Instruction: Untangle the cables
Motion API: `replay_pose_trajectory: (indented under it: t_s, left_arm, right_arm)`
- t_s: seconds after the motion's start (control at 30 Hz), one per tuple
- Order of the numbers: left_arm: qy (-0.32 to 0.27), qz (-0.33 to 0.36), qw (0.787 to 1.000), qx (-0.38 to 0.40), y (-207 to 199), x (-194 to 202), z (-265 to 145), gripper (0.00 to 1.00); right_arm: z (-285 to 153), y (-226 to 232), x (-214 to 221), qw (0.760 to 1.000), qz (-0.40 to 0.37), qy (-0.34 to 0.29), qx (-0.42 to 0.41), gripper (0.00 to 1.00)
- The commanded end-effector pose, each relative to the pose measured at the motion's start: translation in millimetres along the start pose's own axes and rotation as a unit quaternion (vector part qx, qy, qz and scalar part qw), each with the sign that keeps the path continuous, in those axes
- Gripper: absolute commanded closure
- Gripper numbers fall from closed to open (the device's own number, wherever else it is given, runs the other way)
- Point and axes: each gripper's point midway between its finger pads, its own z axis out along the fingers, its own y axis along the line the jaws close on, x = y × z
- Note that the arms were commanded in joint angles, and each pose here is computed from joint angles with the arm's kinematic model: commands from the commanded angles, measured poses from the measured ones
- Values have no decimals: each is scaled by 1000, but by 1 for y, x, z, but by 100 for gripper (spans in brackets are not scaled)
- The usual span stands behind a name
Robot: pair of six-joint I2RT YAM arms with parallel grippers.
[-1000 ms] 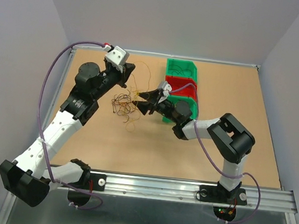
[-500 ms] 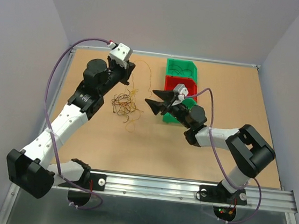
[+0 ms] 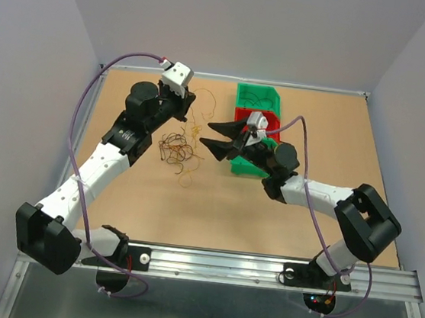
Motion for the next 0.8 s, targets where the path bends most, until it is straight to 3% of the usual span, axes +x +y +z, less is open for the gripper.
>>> replay_pose_trajectory:
  t_s: [0.0, 0.43, 0.67, 0.77]
  left_arm:
    - [-47, 4, 999, 23, -8, -35, -1, 100]
    - [-46, 5, 998, 34, -12, -36, -3, 100]
    - [-53, 7, 998, 26, -9, -41, -7, 100]
    - [-62, -2, 998, -4, 2, -46, -11, 100]
  right_arm:
    - [31, -8, 1, 1000, 19, 12, -5, 42]
    - [70, -59, 65, 995, 37, 73, 65, 44]
    - [77, -73, 87, 992, 31, 87, 82, 66]
    - [76, -73, 102, 992, 37, 98, 77, 67]
